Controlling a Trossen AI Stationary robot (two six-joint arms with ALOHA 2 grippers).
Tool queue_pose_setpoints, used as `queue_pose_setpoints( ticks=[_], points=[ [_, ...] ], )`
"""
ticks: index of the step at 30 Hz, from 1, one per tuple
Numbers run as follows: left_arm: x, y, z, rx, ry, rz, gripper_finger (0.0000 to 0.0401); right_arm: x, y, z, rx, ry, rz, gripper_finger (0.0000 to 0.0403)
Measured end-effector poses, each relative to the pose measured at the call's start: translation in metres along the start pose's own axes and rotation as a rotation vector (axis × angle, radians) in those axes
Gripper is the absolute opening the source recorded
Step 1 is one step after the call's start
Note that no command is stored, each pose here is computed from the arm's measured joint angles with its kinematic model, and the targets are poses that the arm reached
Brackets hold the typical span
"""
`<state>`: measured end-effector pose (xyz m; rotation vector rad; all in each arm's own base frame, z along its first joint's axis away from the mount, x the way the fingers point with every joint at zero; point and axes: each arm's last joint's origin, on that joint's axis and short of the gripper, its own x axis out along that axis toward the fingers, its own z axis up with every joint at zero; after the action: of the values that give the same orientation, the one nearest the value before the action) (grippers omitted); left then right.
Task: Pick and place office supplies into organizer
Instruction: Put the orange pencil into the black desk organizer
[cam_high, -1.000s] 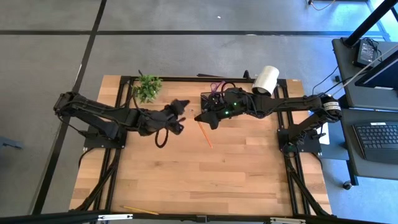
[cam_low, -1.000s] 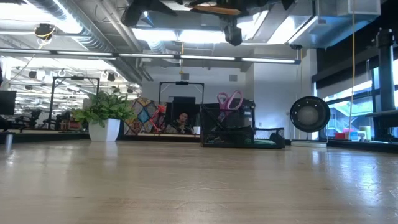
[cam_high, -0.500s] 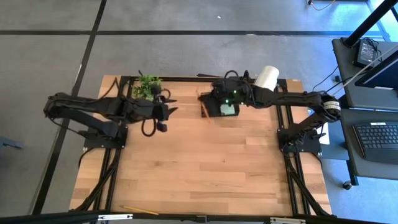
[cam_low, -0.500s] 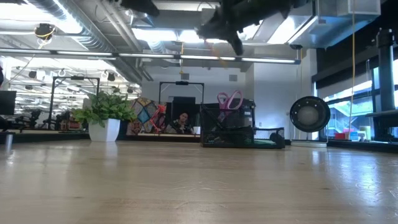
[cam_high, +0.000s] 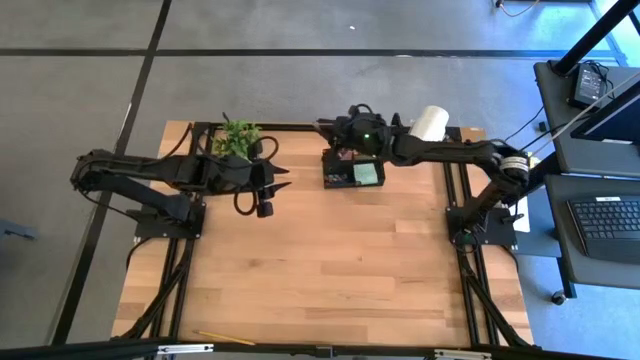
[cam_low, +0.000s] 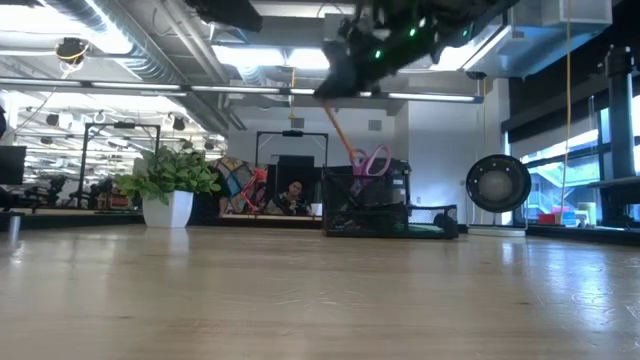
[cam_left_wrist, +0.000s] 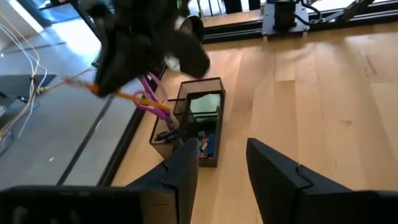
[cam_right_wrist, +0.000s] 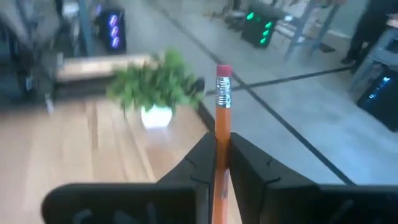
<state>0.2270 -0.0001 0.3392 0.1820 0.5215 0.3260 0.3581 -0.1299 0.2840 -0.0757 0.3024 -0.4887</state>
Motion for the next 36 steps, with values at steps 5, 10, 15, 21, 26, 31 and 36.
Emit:
queue_pose_setpoints(
  ticks=[5, 10, 15, 21, 26, 31, 36],
  points=[
    [0.002, -0.001, 0.0, -0.026, 0.008, 0.0, 0.013, 0.021, 0.003, -0.022, -0.127, 0.056, 0.043, 0.0041],
    [0.002, -0.001, 0.0, -0.05, 0.008, 0.015, 0.013, 0.029, 0.007, -0.034, -0.181, 0.085, 0.079, 0.0041],
    [0.002, 0.0, -0.001, -0.055, 0.01, 0.044, 0.013, 0.031, 0.008, -0.041, -0.234, 0.127, 0.092, 0.0041],
    [0.002, 0.001, -0.001, -0.068, 0.009, 0.052, 0.013, 0.03, 0.009, -0.05, -0.25, 0.218, 0.128, 0.0041],
    [0.002, 0.0, -0.001, -0.069, 0.01, 0.052, 0.013, 0.03, 0.004, -0.051, -0.244, 0.226, 0.119, 0.0041],
    [0.002, 0.0, -0.001, -0.076, 0.009, 0.052, 0.0129, 0.031, -0.004, -0.053, -0.193, 0.234, 0.15, 0.0041],
    [0.002, 0.001, -0.001, -0.093, 0.009, 0.053, 0.0129, 0.031, -0.004, -0.055, -0.186, 0.257, 0.165, 0.0041]
  ],
)
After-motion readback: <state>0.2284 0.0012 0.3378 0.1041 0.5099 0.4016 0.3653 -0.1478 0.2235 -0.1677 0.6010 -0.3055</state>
